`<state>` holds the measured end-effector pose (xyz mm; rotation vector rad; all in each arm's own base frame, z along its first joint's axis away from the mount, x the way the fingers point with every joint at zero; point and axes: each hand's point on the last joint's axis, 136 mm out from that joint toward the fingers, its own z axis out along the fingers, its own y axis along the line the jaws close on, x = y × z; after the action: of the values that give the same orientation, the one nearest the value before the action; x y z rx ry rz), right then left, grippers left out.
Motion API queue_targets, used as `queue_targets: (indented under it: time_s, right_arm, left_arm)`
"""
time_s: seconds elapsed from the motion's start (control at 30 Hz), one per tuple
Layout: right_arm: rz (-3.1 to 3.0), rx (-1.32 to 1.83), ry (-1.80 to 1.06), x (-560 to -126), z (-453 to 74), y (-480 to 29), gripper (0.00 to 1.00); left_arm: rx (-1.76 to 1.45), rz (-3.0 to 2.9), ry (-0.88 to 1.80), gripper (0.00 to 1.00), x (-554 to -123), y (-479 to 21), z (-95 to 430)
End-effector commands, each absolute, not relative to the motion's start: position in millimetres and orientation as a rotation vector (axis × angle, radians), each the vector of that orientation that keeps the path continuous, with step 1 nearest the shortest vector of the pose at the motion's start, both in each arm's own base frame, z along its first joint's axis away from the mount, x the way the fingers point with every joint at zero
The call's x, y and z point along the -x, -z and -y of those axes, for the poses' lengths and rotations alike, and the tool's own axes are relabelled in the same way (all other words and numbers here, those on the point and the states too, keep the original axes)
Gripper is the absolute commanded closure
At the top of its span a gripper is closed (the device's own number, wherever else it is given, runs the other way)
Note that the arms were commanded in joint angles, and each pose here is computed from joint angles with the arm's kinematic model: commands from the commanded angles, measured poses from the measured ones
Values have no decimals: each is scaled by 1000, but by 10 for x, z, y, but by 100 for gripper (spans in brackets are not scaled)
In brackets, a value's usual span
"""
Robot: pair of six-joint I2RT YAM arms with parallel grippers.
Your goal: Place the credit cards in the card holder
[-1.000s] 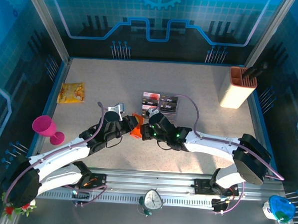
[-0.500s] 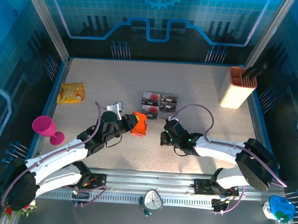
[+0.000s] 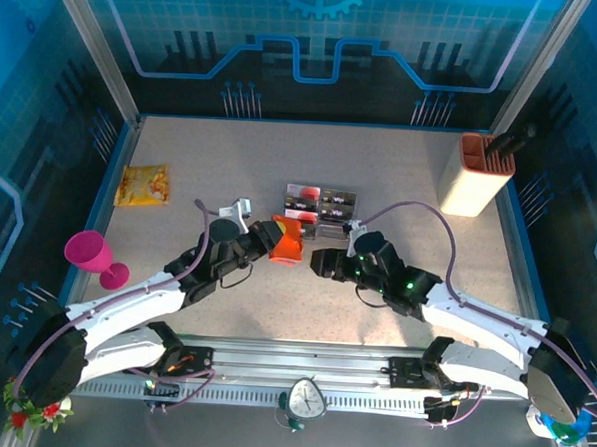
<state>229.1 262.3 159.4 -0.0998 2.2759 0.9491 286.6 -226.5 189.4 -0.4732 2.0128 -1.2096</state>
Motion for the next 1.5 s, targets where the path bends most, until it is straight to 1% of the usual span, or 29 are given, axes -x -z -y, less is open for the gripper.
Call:
queue_targets:
  time_s: [0.0, 0.1, 0.3, 0.43, 0.57, 0.7, 1.03, 1.47]
  right_arm:
    - [-2181, 121, -1068, -2350, -2760, -1993, 31]
    - [-2156, 140, -1098, -2397, -2856, -2104, 28]
    - [-2150, 143, -1126, -2541, -3055, -2058, 29]
    - [-2153, 107, -1130, -2614, -3056, -1921, 34]
    - [-2121, -17, -1160, -2701, -2849, -1783, 46]
    - [-2092, -103, -1191, -2730, -2677, -1702, 50]
    - [-2051, -137, -1336, -2717, -2768, -1699, 52]
    - [-1898, -206, -1620, -2725, -2924, -1924, 52]
  left_arm:
    - [460, -1917, 1318, 100, -2898, -2150, 2357]
    - [476, -1916, 1321, 100, -2900, -2135, 2350]
    - [486, -1902, 1326, 100, -2908, -2128, 2337]
    - [519, -1874, 1355, 100, -2892, -2133, 2306]
    - [540, -1840, 1377, 100, -2881, -2170, 2272]
    - [538, -1818, 1408, 100, -2876, -2223, 2287]
    - [573, -1756, 1474, 100, -2884, -2317, 2279]
    - [634, -1584, 1632, 100, -2930, -2562, 2270]
